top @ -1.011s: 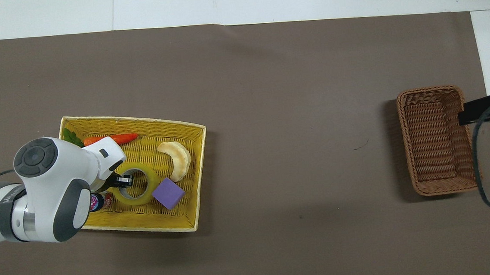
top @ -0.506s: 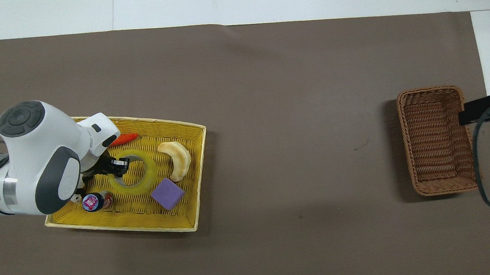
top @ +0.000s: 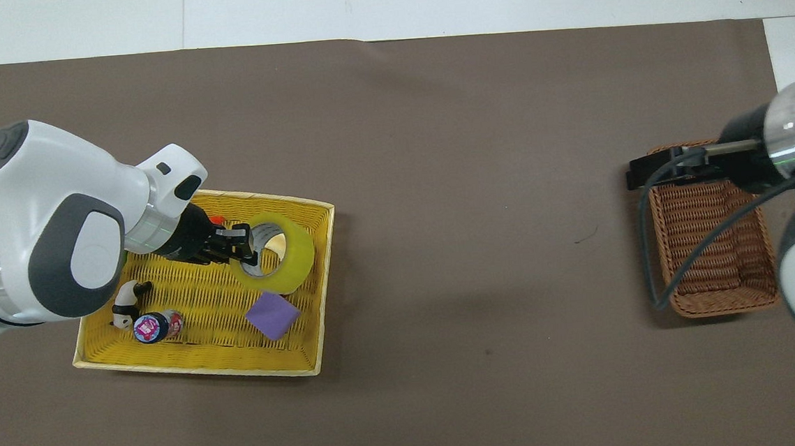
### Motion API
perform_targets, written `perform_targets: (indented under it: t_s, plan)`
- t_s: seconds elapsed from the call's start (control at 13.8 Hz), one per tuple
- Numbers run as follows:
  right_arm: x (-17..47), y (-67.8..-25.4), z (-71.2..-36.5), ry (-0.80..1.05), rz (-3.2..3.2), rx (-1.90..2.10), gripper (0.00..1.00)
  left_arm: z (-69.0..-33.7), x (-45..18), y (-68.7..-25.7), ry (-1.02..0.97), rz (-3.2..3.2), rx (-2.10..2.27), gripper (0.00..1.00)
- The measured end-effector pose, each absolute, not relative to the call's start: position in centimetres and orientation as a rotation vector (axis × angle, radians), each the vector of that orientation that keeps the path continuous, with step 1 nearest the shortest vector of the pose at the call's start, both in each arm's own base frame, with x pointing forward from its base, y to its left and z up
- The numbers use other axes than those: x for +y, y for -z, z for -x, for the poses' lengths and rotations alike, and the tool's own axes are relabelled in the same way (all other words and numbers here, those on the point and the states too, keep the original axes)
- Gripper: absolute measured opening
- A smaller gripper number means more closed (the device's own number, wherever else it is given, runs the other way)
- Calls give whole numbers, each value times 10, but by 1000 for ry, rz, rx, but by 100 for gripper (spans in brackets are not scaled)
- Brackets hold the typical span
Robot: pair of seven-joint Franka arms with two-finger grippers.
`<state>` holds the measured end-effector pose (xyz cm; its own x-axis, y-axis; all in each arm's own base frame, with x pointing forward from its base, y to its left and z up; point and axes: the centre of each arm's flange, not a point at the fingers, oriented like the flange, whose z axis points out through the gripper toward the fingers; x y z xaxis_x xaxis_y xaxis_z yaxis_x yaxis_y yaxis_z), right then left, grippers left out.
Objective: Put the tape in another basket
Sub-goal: 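Lift the tape with the left gripper while the right gripper reaches toward it, then grasp the tape with the right gripper and open the left gripper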
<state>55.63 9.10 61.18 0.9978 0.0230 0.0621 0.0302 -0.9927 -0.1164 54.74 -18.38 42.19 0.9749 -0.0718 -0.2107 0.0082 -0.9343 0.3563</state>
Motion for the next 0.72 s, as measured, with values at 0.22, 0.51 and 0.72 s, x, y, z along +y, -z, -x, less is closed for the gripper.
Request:
perform_targets:
  t_s: [0.22, 0.51, 0.72]
  plan:
    - [140, -587, -564, 35, 2905, -54, 100, -535, -249, -425, 225, -2727, 9, 22]
    - [193, -563, -560, -54, 2838, -137, 100, -508, -330, -428, 104, -2659, 71, 22]
    - [217, -531, -561, -101, 2780, -173, 100, -495, -364, -428, 41, -2586, 130, 22]
